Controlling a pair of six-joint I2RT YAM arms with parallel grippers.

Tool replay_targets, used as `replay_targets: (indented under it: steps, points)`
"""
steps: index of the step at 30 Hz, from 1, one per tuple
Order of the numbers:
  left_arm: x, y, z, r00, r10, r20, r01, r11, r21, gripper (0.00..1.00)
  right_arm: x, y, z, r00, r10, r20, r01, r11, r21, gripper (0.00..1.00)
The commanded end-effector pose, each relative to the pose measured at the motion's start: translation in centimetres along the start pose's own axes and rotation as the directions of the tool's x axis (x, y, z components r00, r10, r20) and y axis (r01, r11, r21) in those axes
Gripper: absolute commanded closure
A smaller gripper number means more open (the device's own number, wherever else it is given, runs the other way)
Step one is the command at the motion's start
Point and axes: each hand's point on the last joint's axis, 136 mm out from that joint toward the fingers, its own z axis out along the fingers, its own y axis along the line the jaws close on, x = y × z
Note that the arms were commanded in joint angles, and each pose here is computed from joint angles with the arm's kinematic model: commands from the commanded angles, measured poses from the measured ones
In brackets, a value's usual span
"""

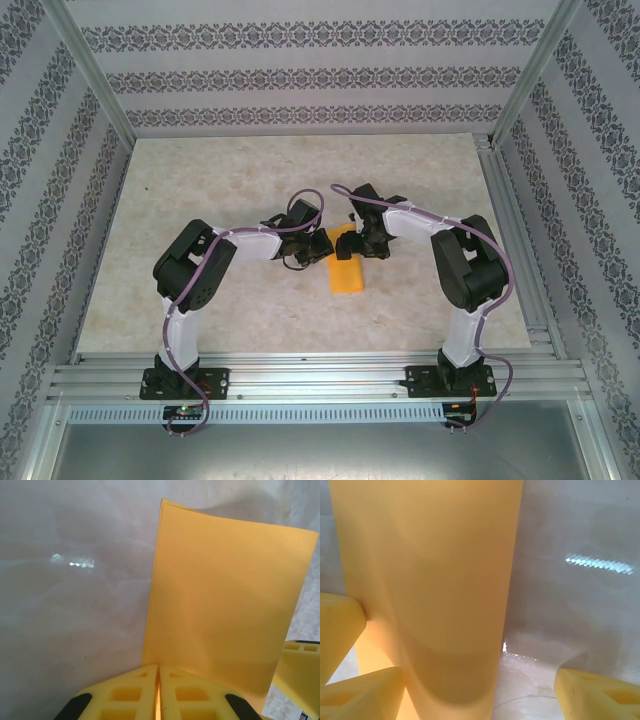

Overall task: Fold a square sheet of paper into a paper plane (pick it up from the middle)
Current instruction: Hold the square sheet of paper at the center of the table, then fold the square sheet of paper in half at the center of the table.

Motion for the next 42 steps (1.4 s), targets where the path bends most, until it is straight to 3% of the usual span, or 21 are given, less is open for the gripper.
replay_targets:
  steps: [1,8,15,23,31,42]
  points:
    - [1.1,1.5,1.3,1.000,0.016,-0.023,-0.018,0.998,-0.062,0.88,-0.6,1.3,-0.5,0.999,0.003,0.051,0.000,0.998,-0.059,0.18]
    - [1.3,2.0,1.5,0.999,0.028,-0.030,-0.031,0.996,-0.080,0.88,-1.7,2.1,-4.4,0.986,0.030,0.167,-0.006,0.990,-0.141,0.19]
    - [1.3,2.0,1.4,0.999,0.037,-0.033,-0.039,0.995,-0.088,0.88,-2.0,4.0,-5.8,0.976,0.082,0.204,-0.013,0.948,-0.317,0.43]
    - [1.3,2.0,1.4,0.999,0.041,-0.031,-0.043,0.995,-0.094,0.88,-1.8,4.8,-4.9,0.982,0.090,0.168,-0.021,0.927,-0.375,0.64]
    - [1.4,2.2,1.4,0.998,0.043,-0.035,-0.046,0.994,-0.099,0.88,-1.5,3.9,-2.8,0.986,0.113,0.120,-0.060,0.924,-0.378,0.68]
    - [1.5,2.3,1.7,0.998,0.049,-0.047,-0.053,0.993,-0.103,0.88,0.2,1.0,0.1,0.991,0.122,0.058,-0.101,0.953,-0.285,0.65]
